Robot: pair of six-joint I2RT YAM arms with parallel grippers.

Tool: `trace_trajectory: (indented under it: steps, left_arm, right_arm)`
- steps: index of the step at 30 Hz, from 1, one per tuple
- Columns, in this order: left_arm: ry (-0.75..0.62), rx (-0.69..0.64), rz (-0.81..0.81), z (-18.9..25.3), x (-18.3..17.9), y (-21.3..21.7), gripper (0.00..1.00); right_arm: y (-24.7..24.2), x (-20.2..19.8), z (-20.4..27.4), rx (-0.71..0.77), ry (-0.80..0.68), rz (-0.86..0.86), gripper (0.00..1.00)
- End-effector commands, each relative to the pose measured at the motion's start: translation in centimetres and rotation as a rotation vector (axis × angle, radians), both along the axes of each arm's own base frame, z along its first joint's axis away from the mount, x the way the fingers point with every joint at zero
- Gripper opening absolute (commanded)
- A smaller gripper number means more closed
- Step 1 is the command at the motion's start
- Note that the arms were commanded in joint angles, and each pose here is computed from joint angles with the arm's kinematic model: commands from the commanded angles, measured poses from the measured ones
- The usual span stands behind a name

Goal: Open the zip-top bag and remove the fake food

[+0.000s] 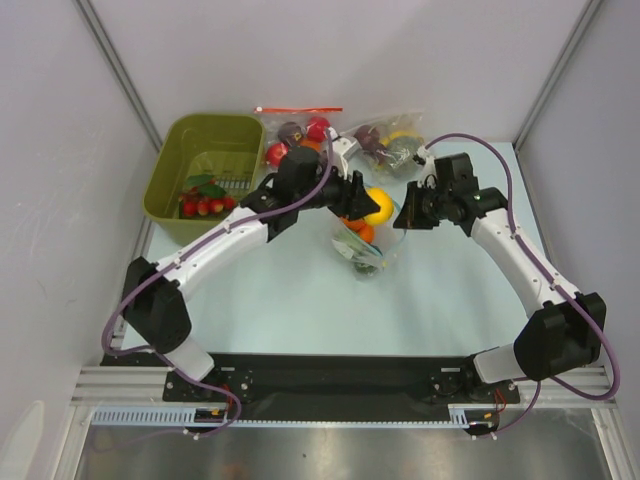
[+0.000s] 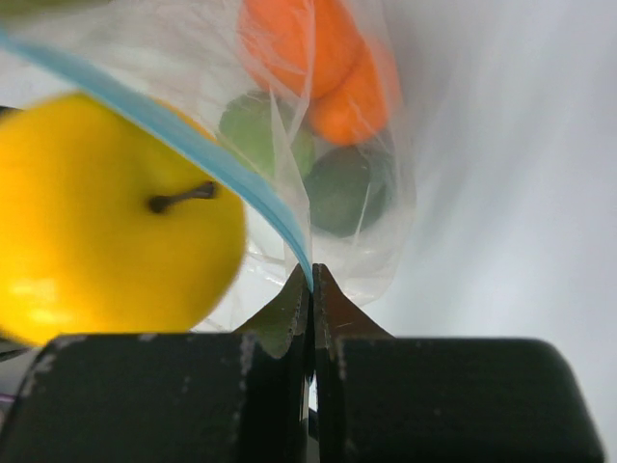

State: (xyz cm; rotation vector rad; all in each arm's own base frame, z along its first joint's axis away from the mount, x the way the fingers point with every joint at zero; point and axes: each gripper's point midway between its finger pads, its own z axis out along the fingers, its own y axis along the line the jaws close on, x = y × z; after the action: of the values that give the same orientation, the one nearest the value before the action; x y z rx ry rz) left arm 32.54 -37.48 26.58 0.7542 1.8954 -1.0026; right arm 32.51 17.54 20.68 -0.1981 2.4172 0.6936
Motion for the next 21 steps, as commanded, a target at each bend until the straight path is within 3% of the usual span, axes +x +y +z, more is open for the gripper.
trace_trajectory:
  steps: [1, 4, 9, 15, 21]
  left_arm:
    - [-0.083, -0.204, 0.000, 7.4, -0.3, 0.8, 0.00]
    - [-0.113, -0.264, 0.016, 9.8, 0.0, 1.7, 0.00]
    - [-0.162, -0.243, 0.151, 12.3, 2.3, 5.4, 0.00]
    - [-0.201, -0.113, 0.554, 12.4, 7.9, 17.3, 0.00]
    - [-0.100, 0.036, 0.872, 8.7, 11.0, 26.7, 0.01]
  right_arm:
    - [0.0, -0.3, 0.9, -0.003, -0.042, 0.017, 0.00]
    - [0.1, -0.2, 1.0, -0.002, -0.047, 0.023, 0.00]
    - [0.0, -0.2, 1.2, -0.004, -0.054, 0.025, 0.00]
    - [0.1, -0.3, 1.1, 0.002, -0.048, 0.026, 0.00]
    - [0.5, -0.1, 1.2, 0.010, -0.046, 0.031, 0.00]
